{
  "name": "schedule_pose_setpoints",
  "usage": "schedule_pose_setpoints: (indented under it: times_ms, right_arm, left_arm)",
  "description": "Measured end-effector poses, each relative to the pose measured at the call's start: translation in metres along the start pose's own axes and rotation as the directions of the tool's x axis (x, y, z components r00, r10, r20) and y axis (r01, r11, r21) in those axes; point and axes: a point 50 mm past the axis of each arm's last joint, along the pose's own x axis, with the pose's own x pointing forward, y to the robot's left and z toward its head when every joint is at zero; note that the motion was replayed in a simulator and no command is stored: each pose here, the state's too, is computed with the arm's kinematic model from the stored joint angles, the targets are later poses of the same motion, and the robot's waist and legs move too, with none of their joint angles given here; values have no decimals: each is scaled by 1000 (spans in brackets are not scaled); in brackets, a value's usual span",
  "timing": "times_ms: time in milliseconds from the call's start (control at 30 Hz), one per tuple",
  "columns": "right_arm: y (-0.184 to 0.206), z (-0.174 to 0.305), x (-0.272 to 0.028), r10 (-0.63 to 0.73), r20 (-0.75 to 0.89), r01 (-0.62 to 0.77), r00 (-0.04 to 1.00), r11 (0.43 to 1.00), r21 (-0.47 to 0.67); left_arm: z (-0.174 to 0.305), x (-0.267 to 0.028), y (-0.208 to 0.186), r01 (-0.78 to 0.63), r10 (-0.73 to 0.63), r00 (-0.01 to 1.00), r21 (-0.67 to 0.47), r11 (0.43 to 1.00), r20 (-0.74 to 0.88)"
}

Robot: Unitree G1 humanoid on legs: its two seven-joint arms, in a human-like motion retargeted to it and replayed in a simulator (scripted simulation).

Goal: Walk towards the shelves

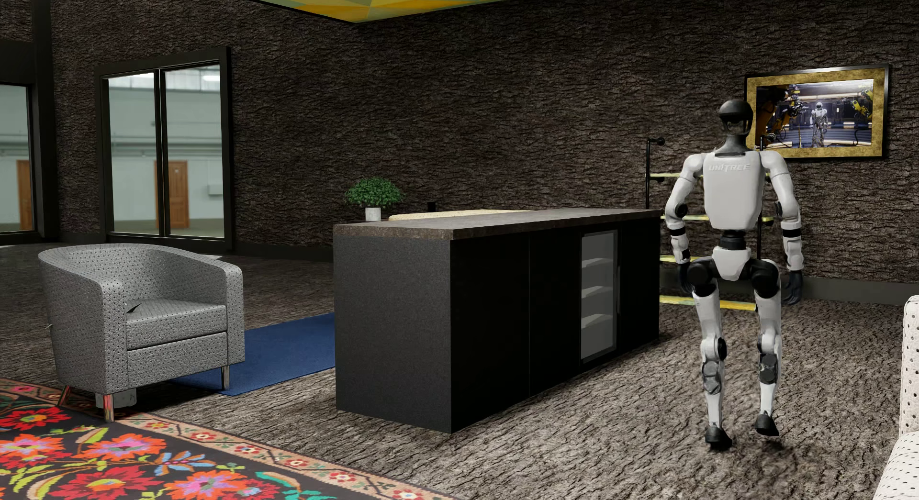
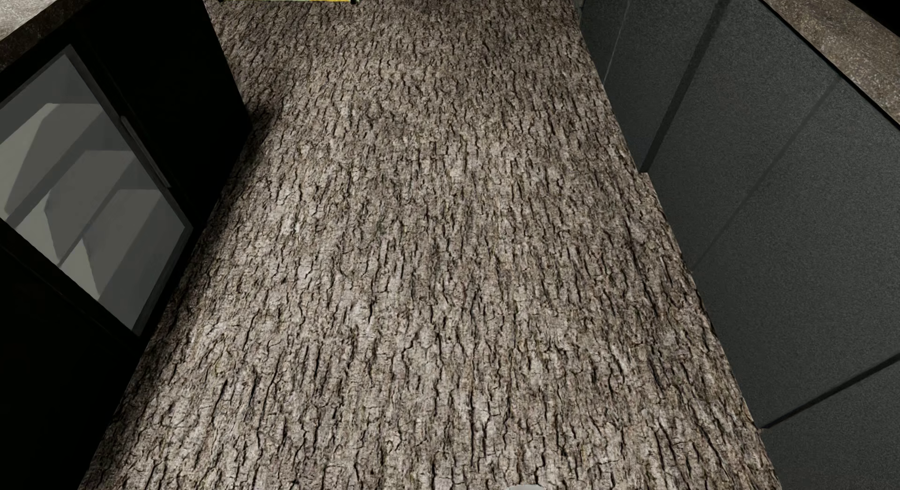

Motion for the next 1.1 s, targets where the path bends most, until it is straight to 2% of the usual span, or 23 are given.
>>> schedule_pose_setpoints:
  times_ms: [133,233,300,367,400,533,667,733,800,833,933,967,1033,1100]
  right_arm:
    - [2,-7,-4,-4,-6,4,1000,1000,29]
    - [5,-22,-6,0,-65,3,998,999,41]
    - [6,-38,-7,11,-149,-8,989,1000,20]
    - [5,-30,-2,6,-138,-2,990,1000,28]
    - [2,-18,1,2,-95,0,995,1000,20]
    - [-19,42,7,-53,127,51,990,999,19]
    - [-61,106,-1,-160,343,155,925,987,44]
    - [-66,105,-2,-198,341,170,919,979,110]
    - [-51,81,3,-170,258,138,951,981,136]
    - [-42,68,6,-150,209,121,966,982,145]
    - [-15,40,11,-49,97,45,994,998,45]
    - [-8,27,8,-29,61,27,998,999,35]
    - [0,2,2,-9,-6,10,1000,1000,30]
    - [7,-15,-4,10,-47,-9,999,1000,29]
  left_arm:
    - [90,4,53,-139,138,946,-18,990,294]
    - [96,-1,62,-168,185,927,-81,983,327]
    - [60,7,33,-103,122,973,-104,989,197]
    - [36,11,7,-16,16,996,1,1000,93]
    - [20,10,-5,24,-25,999,37,999,33]
    - [-53,-13,-39,133,-120,972,55,990,-204]
    - [-92,-37,-60,176,-165,931,5,984,-326]
    - [-107,-46,-69,178,-177,906,-35,983,-383]
    - [-111,-50,-77,224,-206,892,-3,975,-401]
    - [-107,-44,-69,202,-185,900,0,979,-394]
    - [-66,-16,-41,119,-112,956,11,993,-271]
    - [-47,-9,-28,64,-68,979,-26,998,-191]
    - [0,2,0,5,-5,1000,10,1000,-11]
    - [46,7,33,-90,92,986,-21,996,141]
